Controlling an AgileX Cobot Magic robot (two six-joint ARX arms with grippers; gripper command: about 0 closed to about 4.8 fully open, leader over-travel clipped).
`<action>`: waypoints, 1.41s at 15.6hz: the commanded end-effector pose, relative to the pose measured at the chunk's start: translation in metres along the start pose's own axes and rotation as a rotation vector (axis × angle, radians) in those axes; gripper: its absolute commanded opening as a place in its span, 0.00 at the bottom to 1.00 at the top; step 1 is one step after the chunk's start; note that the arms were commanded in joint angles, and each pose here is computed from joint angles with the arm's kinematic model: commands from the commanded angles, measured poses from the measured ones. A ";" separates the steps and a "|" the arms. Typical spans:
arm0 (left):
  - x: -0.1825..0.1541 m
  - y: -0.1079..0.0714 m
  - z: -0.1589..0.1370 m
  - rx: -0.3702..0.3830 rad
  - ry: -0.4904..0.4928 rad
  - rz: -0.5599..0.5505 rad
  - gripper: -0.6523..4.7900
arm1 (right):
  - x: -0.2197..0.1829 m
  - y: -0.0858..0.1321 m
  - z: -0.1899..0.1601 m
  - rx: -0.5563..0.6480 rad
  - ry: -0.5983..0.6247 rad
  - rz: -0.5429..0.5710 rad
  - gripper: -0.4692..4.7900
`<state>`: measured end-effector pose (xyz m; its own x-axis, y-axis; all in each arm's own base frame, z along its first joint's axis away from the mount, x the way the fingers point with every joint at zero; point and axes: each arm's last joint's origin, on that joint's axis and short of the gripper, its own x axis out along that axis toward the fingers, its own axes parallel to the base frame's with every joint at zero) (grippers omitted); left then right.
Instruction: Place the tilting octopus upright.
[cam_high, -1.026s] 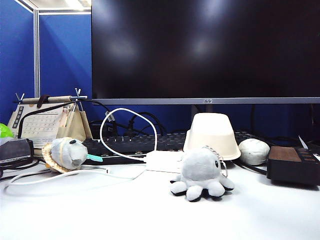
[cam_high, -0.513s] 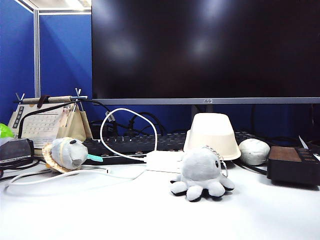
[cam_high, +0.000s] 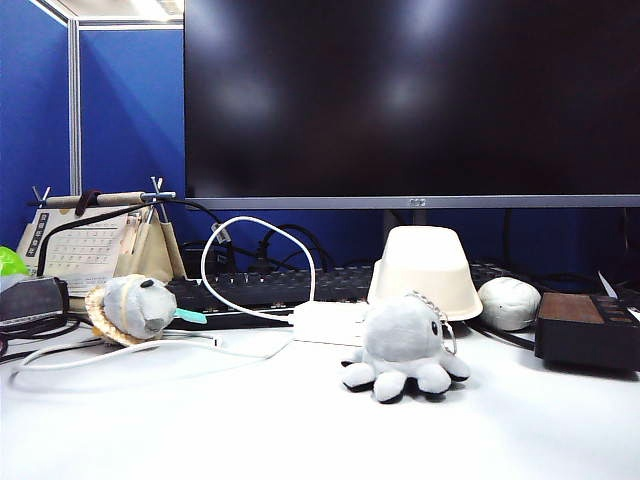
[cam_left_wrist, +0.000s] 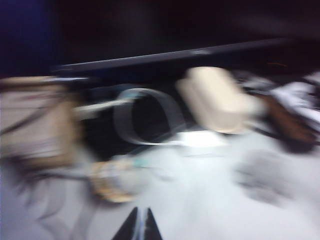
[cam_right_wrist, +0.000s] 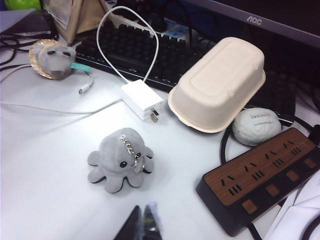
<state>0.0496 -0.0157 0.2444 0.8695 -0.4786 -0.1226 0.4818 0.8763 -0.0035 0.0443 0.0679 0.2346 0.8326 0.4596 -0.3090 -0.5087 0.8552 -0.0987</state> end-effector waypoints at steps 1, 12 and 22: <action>-0.002 0.006 0.001 -0.009 -0.014 0.132 0.16 | 0.000 0.000 0.002 0.008 -0.009 -0.004 0.09; 0.017 0.020 -0.025 -0.003 -0.034 0.166 0.16 | -0.001 -0.001 0.001 0.009 -0.010 -0.003 0.09; 0.035 0.030 -0.051 0.050 -0.127 0.179 0.16 | -0.001 -0.001 0.001 0.008 -0.009 -0.003 0.09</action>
<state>0.0880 -0.0036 0.1883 0.9460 -0.3233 -0.0242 0.3241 0.9451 0.0411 0.0440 0.0669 0.2347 0.8330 0.4605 -0.3068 -0.5086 0.8555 -0.0968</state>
